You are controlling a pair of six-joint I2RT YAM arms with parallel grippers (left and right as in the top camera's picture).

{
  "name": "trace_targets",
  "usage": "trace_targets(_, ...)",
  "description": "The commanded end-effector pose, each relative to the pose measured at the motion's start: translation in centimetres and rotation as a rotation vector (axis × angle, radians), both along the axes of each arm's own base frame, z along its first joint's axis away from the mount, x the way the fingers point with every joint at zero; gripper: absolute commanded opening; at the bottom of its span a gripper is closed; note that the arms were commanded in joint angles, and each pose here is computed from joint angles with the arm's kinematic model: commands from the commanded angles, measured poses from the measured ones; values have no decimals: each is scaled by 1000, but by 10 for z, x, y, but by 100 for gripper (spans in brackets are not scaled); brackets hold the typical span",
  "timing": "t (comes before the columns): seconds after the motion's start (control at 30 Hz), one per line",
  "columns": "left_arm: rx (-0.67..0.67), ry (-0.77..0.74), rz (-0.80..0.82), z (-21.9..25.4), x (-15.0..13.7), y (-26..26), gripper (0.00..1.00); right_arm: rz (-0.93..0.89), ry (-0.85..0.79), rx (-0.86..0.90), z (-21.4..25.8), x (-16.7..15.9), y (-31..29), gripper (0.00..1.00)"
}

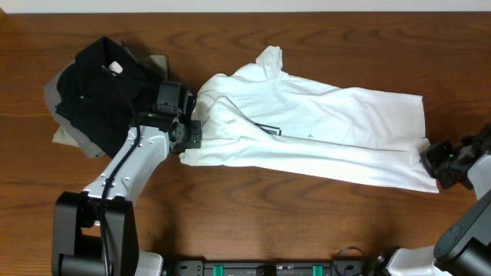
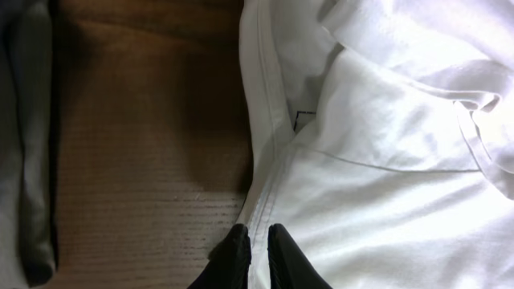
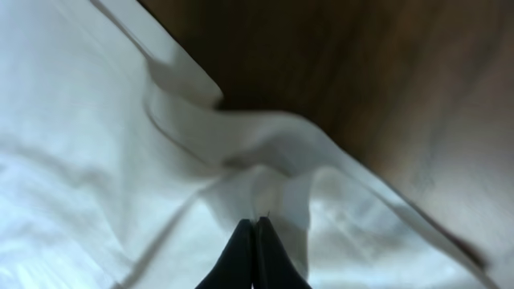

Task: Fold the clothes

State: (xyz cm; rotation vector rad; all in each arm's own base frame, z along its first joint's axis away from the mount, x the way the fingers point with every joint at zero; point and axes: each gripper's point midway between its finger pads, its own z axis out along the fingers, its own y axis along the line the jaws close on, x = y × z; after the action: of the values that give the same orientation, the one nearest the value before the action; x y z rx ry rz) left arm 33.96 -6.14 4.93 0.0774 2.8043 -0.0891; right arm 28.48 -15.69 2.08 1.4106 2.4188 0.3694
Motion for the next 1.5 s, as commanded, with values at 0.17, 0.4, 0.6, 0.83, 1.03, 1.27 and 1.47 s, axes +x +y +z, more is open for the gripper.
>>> trace_targets(0.17,-5,-13,3,3,2,0,8,-167,-127,79,14,24,-15,1)
trace_targets(0.4,-5,-13,3,3,2,0,7,-233,-108,46,13,23,-25,2)
trace_targets(0.6,-6,-13,2,3,2,0,7,-236,-124,1,15,26,-34,3)
trace_targets(0.83,-125,-40,-159,51,15,-31,33,199,-574,-20,89,96,-12,17)
trace_targets(1.03,-188,-201,-286,128,58,-56,62,306,-528,-46,118,118,12,22)
trace_targets(1.27,-209,-199,-306,118,118,-76,66,375,-474,-70,146,136,41,28)
trace_targets(1.47,-282,-177,-388,70,166,-116,66,516,-490,-104,150,145,74,33)
